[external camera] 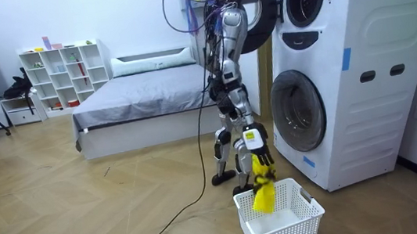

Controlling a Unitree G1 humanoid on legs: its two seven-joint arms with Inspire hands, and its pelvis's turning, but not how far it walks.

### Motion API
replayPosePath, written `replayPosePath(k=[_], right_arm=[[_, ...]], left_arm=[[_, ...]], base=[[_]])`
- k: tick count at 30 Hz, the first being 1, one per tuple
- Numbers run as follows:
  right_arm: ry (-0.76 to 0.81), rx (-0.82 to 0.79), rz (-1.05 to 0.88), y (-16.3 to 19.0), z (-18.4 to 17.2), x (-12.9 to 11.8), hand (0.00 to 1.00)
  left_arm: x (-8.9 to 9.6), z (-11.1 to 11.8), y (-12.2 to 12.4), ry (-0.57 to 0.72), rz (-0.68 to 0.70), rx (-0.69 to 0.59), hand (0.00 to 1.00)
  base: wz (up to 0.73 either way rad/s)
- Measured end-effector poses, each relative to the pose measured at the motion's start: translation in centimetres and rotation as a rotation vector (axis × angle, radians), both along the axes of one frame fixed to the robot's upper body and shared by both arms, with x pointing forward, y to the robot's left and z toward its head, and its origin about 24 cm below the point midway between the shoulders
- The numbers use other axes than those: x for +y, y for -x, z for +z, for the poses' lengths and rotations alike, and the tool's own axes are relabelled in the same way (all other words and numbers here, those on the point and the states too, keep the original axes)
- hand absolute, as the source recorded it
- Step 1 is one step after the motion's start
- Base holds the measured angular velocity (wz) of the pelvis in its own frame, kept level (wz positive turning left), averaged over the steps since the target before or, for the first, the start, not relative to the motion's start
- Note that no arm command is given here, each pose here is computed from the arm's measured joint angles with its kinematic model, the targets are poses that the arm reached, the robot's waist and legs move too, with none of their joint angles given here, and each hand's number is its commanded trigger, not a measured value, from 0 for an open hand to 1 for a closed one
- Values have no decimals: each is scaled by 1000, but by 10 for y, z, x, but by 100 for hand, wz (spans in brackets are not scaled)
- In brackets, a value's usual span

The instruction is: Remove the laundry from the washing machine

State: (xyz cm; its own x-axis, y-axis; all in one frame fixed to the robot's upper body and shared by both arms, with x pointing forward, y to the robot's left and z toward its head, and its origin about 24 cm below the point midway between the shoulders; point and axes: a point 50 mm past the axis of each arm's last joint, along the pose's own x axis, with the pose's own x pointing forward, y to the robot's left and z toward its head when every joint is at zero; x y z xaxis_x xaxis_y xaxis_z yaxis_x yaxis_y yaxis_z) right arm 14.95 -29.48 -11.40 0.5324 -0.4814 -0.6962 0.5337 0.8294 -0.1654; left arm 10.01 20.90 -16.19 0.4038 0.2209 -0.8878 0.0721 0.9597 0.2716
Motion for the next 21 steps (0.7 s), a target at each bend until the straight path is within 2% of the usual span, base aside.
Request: replayPosePath(k=[21], right_arm=[[-3, 47, -7, 12, -6, -1, 0]], left_arm=[[2, 0, 2, -4, -10, 10, 0]], base=[[3]])
